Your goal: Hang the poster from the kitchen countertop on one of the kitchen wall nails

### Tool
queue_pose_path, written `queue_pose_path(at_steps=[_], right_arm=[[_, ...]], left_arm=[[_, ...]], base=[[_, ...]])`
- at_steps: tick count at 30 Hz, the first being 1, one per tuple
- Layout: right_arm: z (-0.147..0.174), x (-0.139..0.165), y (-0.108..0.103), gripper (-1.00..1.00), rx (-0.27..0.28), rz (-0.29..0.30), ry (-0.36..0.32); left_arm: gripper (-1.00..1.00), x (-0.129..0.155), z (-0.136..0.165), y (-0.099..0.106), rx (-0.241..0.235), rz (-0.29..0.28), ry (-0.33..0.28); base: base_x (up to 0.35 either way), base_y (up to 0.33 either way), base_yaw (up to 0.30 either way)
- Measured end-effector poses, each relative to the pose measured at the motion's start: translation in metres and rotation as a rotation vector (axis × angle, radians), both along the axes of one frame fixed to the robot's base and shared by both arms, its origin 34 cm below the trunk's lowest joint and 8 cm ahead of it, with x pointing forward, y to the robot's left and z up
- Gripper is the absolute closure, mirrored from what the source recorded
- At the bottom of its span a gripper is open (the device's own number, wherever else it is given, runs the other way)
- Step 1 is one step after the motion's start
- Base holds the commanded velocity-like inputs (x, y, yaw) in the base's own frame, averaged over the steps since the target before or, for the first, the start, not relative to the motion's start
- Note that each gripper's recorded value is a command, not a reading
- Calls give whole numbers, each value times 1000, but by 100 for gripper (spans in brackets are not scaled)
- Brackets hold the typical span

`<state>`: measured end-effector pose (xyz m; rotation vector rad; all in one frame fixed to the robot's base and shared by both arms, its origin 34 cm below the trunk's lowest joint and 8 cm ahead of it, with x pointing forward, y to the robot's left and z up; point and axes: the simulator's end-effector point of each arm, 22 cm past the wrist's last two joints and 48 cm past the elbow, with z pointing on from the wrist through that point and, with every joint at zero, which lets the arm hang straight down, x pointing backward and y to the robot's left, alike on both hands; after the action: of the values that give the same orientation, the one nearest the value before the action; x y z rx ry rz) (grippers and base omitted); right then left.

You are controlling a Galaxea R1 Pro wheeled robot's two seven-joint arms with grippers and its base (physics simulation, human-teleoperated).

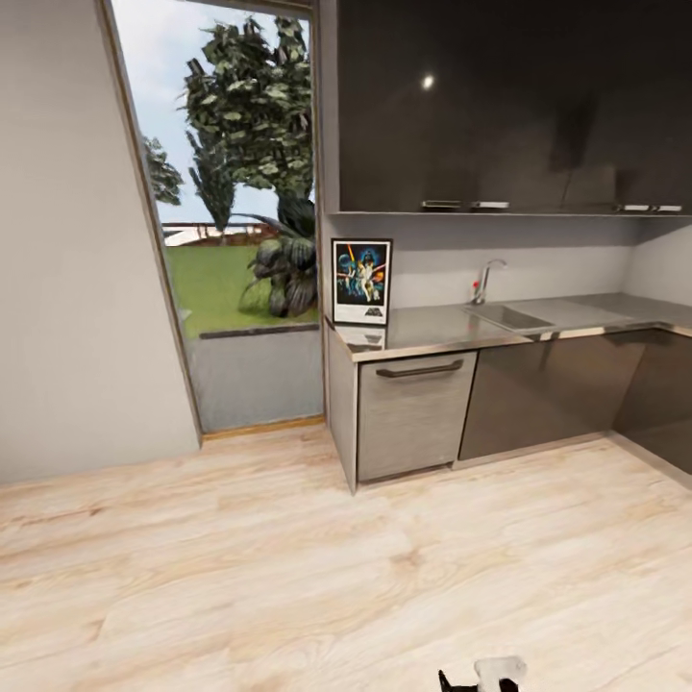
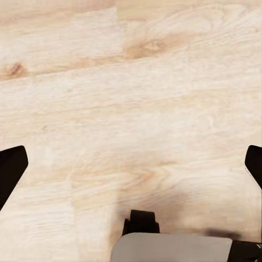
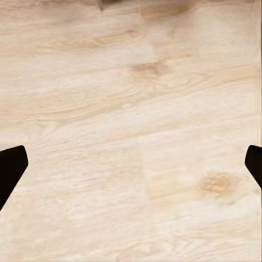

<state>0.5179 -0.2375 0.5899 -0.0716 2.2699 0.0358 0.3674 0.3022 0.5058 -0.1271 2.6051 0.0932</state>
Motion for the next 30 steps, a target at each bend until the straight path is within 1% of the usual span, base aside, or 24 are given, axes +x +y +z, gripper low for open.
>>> queue_pose_path(at_steps=[1, 2, 4, 5, 6, 8, 11, 12, 14, 15, 17, 18, 19, 20, 21, 24, 25, 27, 29, 30], right_arm=[[10, 9, 1, -100, 2, 1, -26], [28, 25, 2, -100, 5, 2, -66], [49, 41, 2, -100, 7, 2, -99], [70, 56, 5, -100, 10, 5, -125], [71, 56, 4, -100, 10, 5, -127], [137, 89, 24, -100, 42, 62, -184], [178, 106, 36, -100, 67, 103, -215], [202, 119, 43, -100, 81, 128, -233], [225, 132, 49, -100, 95, 152, -251], [245, 144, 55, -100, 110, 172, -261], [266, 157, 60, -100, 126, 189, -273], [287, 170, 64, -100, 147, 201, -281], [299, 177, 65, -100, 158, 207, -287], [332, 195, 71, -100, 196, 223, -291], [350, 203, 72, -100, 204, 228, -307], [377, 215, 75, -100, 222, 239, -314], [394, 222, 76, -100, 229, 245, -320], [413, 230, 76, -100, 232, 250, -330], [450, 242, 77, -100, 235, 259, -351], [460, 244, 77, -100, 234, 260, -356]], left_arm=[[-100, 0, 0, 0, 0, 0, 0], [-100, 0, 0, 0, 0, 0, 0], [-100, 0, 0, 0, 0, 0, 0], [-100, 0, 0, 0, 0, 0, 0], [-100, 0, 0, 0, 0, 0, 0], [-100, 0, 0, 0, -1, -1, -1], [-100, 0, 0, 0, -1, -1, -1], [-100, 0, 0, 0, -1, -1, -2], [-100, 0, 0, 0, -1, -1, -2], [-100, 0, 0, 0, -1, -1, -2], [-100, 1, 0, 0, -1, 0, -2], [-100, 1, 0, 0, -1, 0, -2], [-100, 1, 0, 0, -1, 0, -3], [-100, 1, 1, 1, 0, 1, -3], [-100, 1, 1, 1, 0, 1, -3], [-100, 1, 1, 1, -1, 3, -3], [-100, 1, 1, 3, -1, 7, -3], [-100, 0, 1, 4, 0, 13, -3], [-100, 0, 1, 8, 0, 24, -5], [-100, 0, 1, 8, 0, 26, -5]], base=[[341, 0, 0], [342, 0, 0], [341, 0, 0], [341, 0, 0], [342, 0, 0], [341, 0, 0], [341, 0, 0], [341, 0, 0], [342, 0, 0], [342, 0, 0], [342, 0, 0], [342, 0, 0], [341, 0, 0], [341, 0, 0], [341, 0, 0], [341, 0, 0], [341, 0, 0], [341, 0, 0], [342, 0, 0], [341, 0, 0]])
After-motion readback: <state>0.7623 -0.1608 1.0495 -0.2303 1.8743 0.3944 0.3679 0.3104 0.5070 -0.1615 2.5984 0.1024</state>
